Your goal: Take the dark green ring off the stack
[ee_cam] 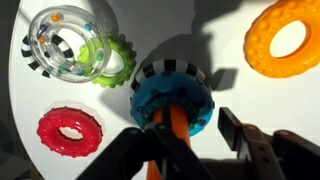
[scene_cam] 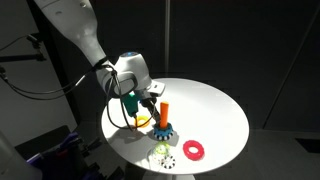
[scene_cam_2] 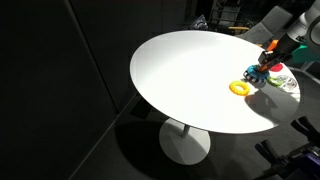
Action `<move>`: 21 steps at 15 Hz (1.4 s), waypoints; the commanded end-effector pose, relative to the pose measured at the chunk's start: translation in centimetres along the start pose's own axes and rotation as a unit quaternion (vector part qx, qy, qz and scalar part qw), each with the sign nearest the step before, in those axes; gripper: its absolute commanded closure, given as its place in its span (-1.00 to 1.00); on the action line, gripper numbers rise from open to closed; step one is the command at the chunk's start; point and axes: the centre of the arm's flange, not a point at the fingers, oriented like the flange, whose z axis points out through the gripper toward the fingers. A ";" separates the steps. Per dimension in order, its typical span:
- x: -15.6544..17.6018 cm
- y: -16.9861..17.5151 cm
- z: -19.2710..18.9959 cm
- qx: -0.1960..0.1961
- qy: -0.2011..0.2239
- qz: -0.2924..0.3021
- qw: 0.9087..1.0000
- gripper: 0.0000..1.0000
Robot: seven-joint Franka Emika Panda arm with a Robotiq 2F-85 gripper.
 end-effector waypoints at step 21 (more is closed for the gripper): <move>1.2 1.6 2.0 -0.008 -0.003 0.014 1.000 -1.00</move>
